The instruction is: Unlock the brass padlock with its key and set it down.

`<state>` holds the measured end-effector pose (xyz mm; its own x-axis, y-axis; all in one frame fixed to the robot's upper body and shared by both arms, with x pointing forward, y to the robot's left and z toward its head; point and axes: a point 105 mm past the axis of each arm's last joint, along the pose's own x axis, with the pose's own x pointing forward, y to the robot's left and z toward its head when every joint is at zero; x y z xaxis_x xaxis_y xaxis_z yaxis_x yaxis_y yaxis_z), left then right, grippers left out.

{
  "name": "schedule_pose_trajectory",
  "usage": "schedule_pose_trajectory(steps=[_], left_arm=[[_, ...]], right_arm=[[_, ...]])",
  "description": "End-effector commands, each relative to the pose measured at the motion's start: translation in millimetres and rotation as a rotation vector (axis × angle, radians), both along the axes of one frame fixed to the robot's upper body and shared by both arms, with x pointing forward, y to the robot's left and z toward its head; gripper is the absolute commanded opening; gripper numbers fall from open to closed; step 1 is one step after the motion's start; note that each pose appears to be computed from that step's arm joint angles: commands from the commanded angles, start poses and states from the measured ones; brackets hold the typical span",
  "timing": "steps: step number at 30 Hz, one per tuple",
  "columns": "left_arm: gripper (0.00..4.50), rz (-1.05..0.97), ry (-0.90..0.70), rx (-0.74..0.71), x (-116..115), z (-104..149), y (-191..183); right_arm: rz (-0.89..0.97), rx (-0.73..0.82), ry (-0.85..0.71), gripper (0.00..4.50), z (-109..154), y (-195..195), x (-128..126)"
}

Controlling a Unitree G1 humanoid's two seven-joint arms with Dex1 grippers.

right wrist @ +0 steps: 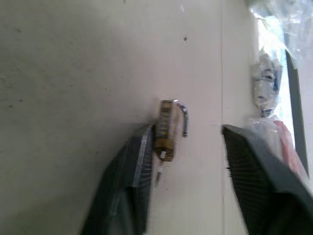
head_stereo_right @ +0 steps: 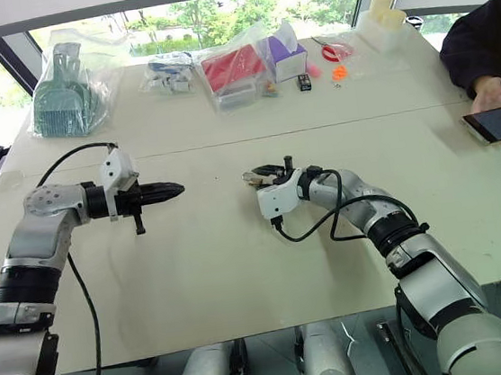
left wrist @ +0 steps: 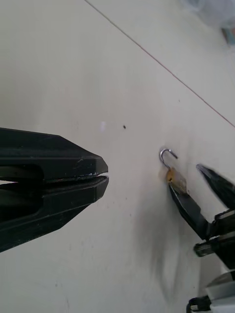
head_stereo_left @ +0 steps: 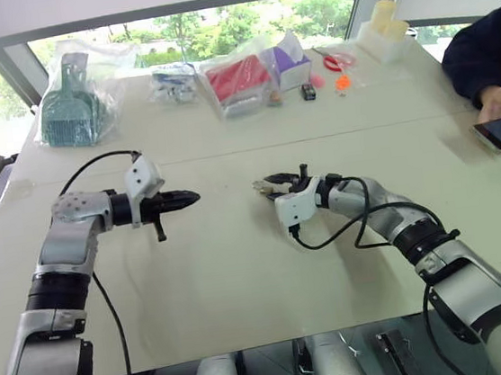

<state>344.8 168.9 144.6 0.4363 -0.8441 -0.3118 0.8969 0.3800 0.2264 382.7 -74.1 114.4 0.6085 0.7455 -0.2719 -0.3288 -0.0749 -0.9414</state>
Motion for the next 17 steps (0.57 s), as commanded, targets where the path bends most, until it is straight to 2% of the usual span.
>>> schedule_pose_trajectory(steps=[1, 2, 6, 11, 14, 17], left_arm=[[0.00, 0.005, -0.045, -0.021, -6.8, 14.0, 1.7], [0.00, 0.004, -0.046, -0.020, -8.5, 13.9, 1.0], [0.00, -0.001, -0.053, -0.021, -13.2, 16.5, -2.5], [0.00, 0.013, -0.062, -0.033, -16.0, 21.6, -4.5], [0.00, 0.022, -0.064, -0.039, -18.9, 23.1, -4.3], [0.00, 0.041, -0.056, -0.056, -21.7, 23.8, -2.8]], right_arm=[[0.046, 0.003, -0.004, 3.89, 10.5, 2.1, -8.0], [0.050, -0.005, 0.009, 4.38, 10.8, 0.2, -10.8], [0.047, 0.008, 0.077, 4.45, 21.4, -7.2, -23.5], [-0.109, 0.287, 0.454, 4.45, 44.0, -32.7, -40.6], [-0.181, 0.427, 0.670, 4.45, 46.9, -43.5, -52.2], [-0.245, 0.533, 0.813, 4.45, 49.6, -52.4, -61.1]])
